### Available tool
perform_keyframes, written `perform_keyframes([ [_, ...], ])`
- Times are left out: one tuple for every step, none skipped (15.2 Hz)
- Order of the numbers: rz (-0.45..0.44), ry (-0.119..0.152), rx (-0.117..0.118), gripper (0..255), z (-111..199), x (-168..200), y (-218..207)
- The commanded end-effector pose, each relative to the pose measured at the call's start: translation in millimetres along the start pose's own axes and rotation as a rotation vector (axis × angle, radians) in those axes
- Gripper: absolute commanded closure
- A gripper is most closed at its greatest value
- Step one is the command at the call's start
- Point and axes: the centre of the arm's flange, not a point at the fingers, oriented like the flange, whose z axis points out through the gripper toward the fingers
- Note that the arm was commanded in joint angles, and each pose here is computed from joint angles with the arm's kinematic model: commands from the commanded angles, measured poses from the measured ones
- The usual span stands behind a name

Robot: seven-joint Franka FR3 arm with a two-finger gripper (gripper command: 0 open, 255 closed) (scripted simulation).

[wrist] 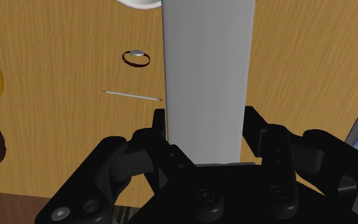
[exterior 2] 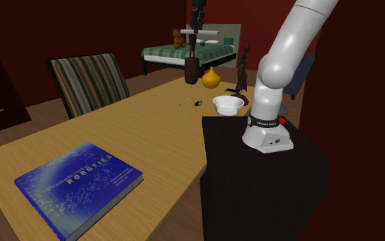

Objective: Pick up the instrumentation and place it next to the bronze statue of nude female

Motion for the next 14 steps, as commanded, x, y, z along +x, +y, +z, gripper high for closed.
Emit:
perform_keyframes([
  [-0.001,0.0,-0.001,255,0,-1,28],
  [-0.001,0.0,-0.001,255,1,-1,41],
  [-0.001,0.0,-0.001,255,1,-1,54],
  [-0.001,0.0,-0.001,255,1,-1,68],
  [-0.001,0.0,-0.001,255,1,-2,81],
  [-0.001,0.0,-0.001,255,1,-2,94],
  [-0.001,0.0,-0.001,255,2,-2,107],
  [-0.001,0.0,-0.001,255,2,-3,120],
  [-0.001,0.0,-0.001,255,2,-3,134],
  [-0.001,0.0,-0.001,255,2,-3,147],
  [-0.001,0.0,-0.001,255,2,-3,160],
  [-0.001,0.0,-0.001,255,3,-4,173],
  [-0.001,0.0,-0.001,255,3,-4,186],
  [-0.001,0.0,-0.001,255,3,-4,200],
])
